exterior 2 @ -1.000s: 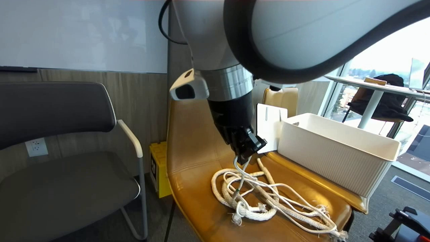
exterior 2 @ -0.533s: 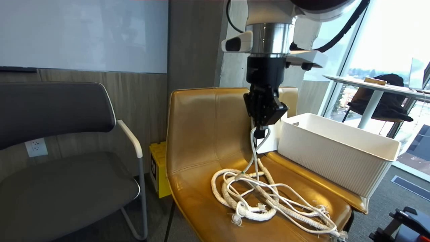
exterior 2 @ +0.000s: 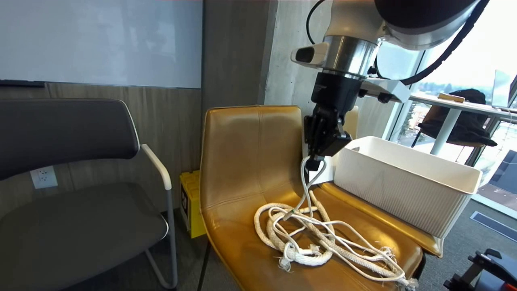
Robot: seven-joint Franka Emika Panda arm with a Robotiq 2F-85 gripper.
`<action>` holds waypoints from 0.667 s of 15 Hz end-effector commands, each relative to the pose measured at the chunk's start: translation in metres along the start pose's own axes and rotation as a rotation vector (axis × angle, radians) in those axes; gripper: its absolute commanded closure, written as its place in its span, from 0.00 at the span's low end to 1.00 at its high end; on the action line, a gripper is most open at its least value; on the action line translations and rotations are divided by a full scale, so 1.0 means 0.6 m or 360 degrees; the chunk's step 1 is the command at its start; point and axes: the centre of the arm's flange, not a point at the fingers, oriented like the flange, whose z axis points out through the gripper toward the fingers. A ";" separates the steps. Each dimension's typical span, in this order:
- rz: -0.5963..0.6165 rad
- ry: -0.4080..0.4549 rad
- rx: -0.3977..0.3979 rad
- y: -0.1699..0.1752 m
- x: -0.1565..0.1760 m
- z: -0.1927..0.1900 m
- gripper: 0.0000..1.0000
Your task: Put the ropes in the basket, then remove them out of the basket
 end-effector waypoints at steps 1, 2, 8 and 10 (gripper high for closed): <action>0.0034 -0.0046 -0.0166 -0.025 -0.020 -0.021 0.99; 0.0048 -0.0068 -0.0204 -0.021 -0.022 -0.023 0.99; 0.0102 -0.0114 -0.0230 0.007 -0.037 -0.026 0.51; 0.0108 -0.0103 -0.0213 0.024 -0.045 -0.030 0.36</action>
